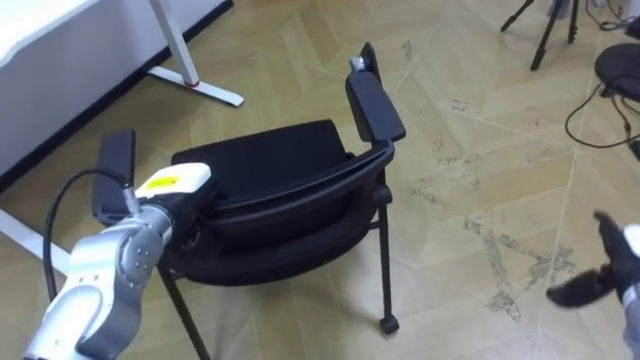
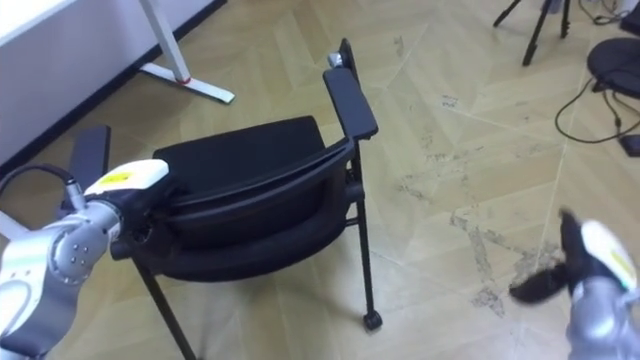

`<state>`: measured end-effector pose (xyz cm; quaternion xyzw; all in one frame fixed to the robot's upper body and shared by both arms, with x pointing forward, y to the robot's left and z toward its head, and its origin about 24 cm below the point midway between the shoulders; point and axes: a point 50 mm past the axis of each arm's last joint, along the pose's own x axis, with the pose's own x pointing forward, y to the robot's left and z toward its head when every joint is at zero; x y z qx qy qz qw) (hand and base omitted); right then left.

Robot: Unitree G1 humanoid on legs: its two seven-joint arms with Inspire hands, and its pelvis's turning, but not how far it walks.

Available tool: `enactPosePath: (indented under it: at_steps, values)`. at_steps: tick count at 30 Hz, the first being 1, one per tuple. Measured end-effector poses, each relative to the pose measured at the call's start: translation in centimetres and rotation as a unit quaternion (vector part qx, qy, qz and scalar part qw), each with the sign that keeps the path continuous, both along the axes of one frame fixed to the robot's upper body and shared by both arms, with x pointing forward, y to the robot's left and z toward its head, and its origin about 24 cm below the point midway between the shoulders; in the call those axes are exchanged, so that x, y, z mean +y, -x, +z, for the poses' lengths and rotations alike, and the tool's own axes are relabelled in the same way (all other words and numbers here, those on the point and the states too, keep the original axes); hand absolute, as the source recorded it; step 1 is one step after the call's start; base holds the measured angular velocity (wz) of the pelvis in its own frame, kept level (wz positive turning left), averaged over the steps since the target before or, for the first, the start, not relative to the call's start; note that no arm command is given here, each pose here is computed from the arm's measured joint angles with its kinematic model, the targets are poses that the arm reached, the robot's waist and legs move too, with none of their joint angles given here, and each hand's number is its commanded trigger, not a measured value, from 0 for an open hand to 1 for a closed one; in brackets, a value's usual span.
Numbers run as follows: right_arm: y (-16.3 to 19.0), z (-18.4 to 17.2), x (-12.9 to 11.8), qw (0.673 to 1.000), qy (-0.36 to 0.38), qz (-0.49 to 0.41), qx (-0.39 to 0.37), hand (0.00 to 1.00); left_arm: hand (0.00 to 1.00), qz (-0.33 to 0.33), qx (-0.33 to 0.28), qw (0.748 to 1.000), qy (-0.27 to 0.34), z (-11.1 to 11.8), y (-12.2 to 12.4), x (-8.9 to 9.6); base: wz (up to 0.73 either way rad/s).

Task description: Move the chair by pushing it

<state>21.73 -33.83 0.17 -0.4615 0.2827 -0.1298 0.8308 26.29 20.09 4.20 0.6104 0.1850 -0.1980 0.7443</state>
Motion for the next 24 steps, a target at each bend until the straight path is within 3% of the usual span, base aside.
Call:
enactPosePath:
  at_steps: [10,18,24]
  values:
    - [-4.2,6.3,3.5,0.986,0.08,0.105,-0.102,0.0,1.0,-0.027,-0.018,0.999,-0.004,0.7,-0.5,-0.3,-0.01]
    - [-4.6,6.4,4.5,0.982,0.091,0.147,-0.081,0.0,1.0,-0.049,-0.033,0.998,0.005,0.4,-0.4,-0.8,-0.01]
    - [-5.9,8.1,6.6,0.967,0.128,0.2,-0.097,0.0,1.0,-0.057,-0.047,0.997,0.008,0.7,-0.6,-0.9,0.0]
